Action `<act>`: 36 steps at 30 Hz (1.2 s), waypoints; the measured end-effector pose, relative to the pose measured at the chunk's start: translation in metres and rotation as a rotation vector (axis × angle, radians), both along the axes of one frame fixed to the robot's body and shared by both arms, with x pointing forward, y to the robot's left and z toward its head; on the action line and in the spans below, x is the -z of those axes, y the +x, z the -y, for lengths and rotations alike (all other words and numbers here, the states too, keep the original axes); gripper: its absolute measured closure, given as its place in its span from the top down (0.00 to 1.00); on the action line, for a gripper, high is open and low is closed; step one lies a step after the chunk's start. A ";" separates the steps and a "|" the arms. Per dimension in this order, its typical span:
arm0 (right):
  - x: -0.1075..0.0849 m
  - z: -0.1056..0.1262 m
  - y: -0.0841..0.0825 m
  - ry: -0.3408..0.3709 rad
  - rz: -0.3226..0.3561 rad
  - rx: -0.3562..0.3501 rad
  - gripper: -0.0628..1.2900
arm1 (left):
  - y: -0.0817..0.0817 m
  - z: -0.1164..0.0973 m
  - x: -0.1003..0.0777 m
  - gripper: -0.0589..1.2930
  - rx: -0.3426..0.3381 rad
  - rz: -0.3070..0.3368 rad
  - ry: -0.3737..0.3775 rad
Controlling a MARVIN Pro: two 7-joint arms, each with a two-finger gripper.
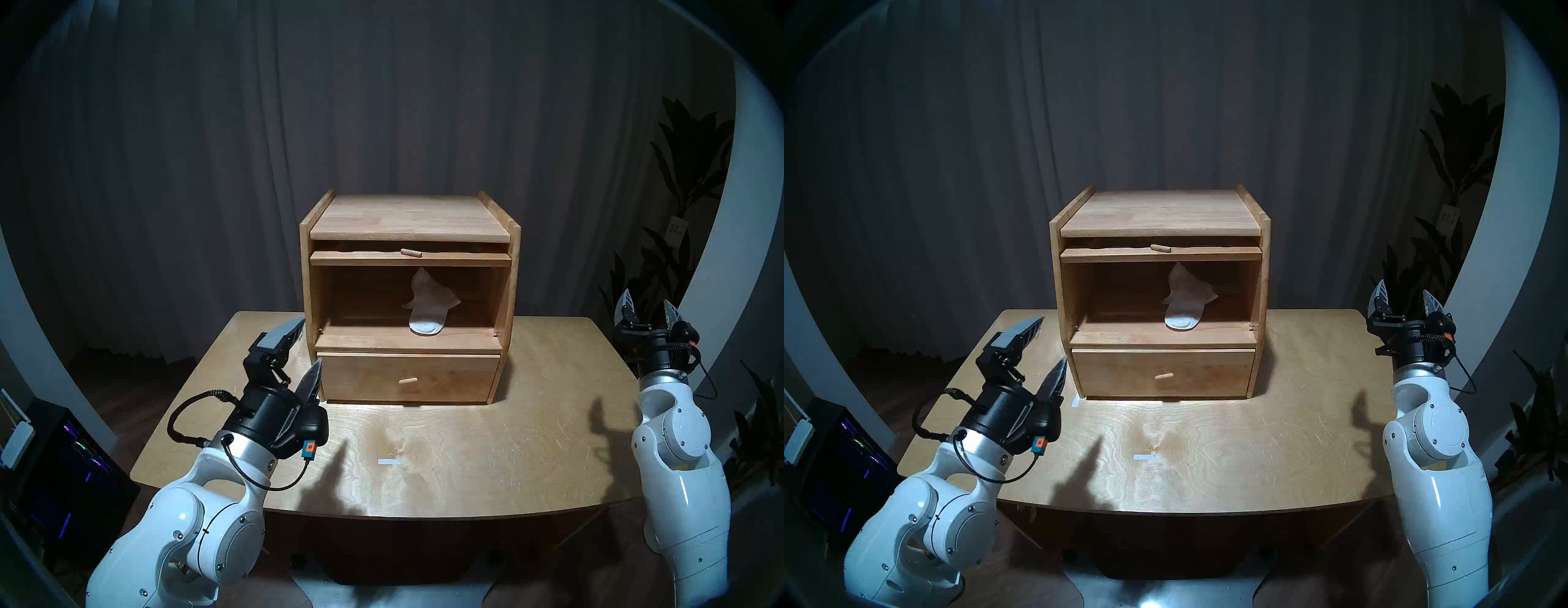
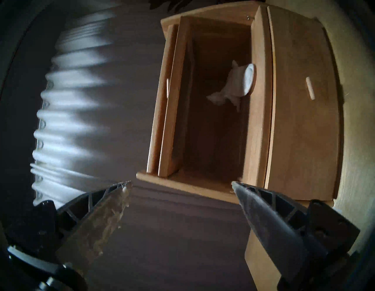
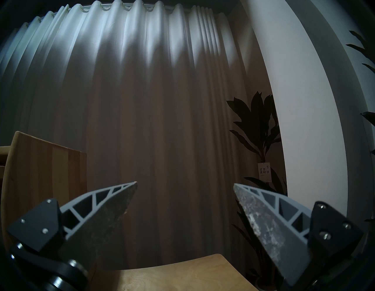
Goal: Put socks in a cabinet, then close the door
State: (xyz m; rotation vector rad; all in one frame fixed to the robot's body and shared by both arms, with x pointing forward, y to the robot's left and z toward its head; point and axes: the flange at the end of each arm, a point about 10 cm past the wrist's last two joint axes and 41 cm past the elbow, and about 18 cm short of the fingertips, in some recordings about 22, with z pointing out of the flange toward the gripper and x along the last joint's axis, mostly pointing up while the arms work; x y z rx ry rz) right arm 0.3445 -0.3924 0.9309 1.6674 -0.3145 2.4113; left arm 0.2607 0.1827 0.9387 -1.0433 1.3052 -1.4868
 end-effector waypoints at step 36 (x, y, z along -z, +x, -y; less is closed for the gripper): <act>0.003 0.001 0.001 -0.011 -0.010 -0.011 0.97 | 0.068 0.034 -0.027 0.97 -0.023 -0.085 -0.116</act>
